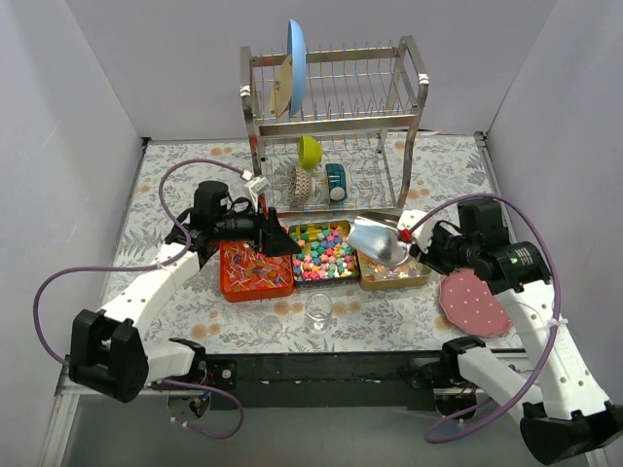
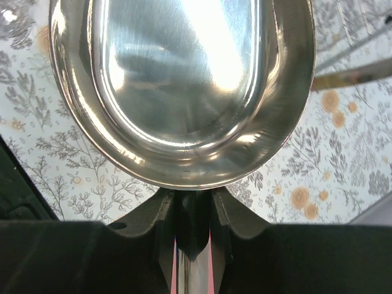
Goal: Pack the candies
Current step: Pick up the spatula from the center of the board, then scoop the fake candies from the storage box.
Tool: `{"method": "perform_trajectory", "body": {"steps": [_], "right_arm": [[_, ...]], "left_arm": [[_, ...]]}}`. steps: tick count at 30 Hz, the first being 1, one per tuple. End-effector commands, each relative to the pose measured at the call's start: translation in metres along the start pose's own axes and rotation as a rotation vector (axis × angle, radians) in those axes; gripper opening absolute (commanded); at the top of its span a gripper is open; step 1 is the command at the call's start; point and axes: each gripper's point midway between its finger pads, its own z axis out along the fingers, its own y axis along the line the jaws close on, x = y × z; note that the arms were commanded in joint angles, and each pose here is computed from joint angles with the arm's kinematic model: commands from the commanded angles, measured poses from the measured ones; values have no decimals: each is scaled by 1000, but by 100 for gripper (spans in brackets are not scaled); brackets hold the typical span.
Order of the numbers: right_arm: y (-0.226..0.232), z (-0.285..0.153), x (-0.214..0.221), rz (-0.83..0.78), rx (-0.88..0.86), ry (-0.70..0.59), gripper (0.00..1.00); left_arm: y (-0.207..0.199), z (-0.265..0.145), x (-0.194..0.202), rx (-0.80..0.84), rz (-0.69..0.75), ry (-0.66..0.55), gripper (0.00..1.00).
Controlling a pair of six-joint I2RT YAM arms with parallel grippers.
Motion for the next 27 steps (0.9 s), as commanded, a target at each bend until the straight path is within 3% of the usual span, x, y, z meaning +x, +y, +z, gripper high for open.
{"method": "perform_trajectory", "body": {"steps": [1, 9, 19, 27], "right_arm": [[8, 16, -20, -111, -46, -31, 1], [19, 49, -64, -196, -125, -79, 1], [17, 72, -114, -211, -114, -137, 1], [22, 81, -135, -291, -107, -161, 1]], "left_arm": [[-15, 6, -18, 122, -59, -27, 87], [12, 11, -29, 5, -137, -33, 91], [14, 16, -14, 54, -202, -1, 91], [-9, 14, -5, 223, -255, 36, 86]]}}
